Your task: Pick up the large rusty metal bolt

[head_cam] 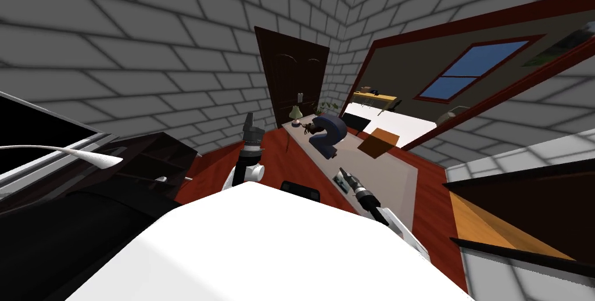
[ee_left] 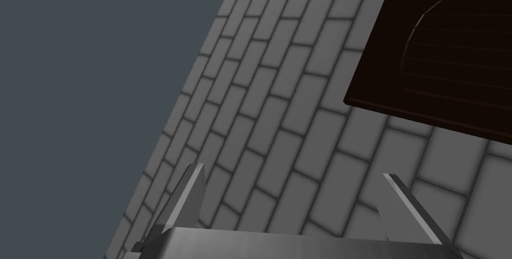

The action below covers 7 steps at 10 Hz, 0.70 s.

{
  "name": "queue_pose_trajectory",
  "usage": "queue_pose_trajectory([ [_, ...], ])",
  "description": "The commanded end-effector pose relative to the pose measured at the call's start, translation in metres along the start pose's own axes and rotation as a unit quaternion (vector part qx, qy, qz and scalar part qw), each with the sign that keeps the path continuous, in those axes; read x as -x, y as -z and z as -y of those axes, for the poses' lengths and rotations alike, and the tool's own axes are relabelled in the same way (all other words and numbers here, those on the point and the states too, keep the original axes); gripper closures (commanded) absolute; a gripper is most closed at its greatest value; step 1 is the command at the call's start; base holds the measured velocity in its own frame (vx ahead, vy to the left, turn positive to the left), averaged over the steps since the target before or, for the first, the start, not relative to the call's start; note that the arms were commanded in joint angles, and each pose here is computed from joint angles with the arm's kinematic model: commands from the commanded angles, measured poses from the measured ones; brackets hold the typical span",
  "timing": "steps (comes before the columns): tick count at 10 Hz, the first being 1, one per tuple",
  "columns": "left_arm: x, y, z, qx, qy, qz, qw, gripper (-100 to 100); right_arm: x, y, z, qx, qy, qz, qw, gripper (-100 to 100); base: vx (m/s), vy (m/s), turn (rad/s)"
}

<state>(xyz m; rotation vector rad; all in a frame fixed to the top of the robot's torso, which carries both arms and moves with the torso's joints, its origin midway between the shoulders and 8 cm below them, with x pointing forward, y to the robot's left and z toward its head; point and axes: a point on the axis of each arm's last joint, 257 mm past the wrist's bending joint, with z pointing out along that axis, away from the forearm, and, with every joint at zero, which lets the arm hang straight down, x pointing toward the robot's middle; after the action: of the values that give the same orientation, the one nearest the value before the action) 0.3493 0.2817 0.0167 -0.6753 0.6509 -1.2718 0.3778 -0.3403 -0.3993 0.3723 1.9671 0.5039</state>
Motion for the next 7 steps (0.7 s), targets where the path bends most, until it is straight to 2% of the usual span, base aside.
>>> queue_pose_trajectory([
  [1,0.000,0.000,0.000,0.000,0.000,0.000,1.0000,0,-0.012,0.005,0.021,-0.016,0.031,-0.022,0.9992,-100,0.056,0.054,0.221],
  [2,0.000,0.000,0.000,0.000,0.000,0.000,1.0000,0,-0.017,0.008,0.031,-0.025,0.030,-0.027,0.9989,-100,0.050,0.042,0.102],
  [3,0.000,0.000,0.000,0.000,0.000,0.000,1.0000,0,-0.023,0.011,0.046,-0.035,0.058,-0.044,0.9967,-100,0.064,0.049,0.143],
  [4,0.000,0.000,0.000,0.000,0.000,0.000,1.0000,0,-0.028,0.015,0.056,-0.046,0.057,-0.050,0.9961,-100,0.061,0.035,0.113],
  [5,0.000,0.000,0.000,0.000,0.000,0.000,1.0000,0,-0.034,0.020,0.073,-0.057,0.085,-0.068,0.9925,-100,0.080,0.047,0.204],
  [6,0.000,0.000,0.000,0.000,0.000,0.000,1.0000,0,-0.037,0.024,0.082,-0.066,0.084,-0.073,0.9916,-100,0.080,0.042,0.104],
  [7,0.000,0.000,0.000,0.000,0.000,0.000,1.0000,0,-0.043,0.031,0.100,-0.077,0.112,-0.091,0.9865,-100,0.079,0.053,0.132],
])
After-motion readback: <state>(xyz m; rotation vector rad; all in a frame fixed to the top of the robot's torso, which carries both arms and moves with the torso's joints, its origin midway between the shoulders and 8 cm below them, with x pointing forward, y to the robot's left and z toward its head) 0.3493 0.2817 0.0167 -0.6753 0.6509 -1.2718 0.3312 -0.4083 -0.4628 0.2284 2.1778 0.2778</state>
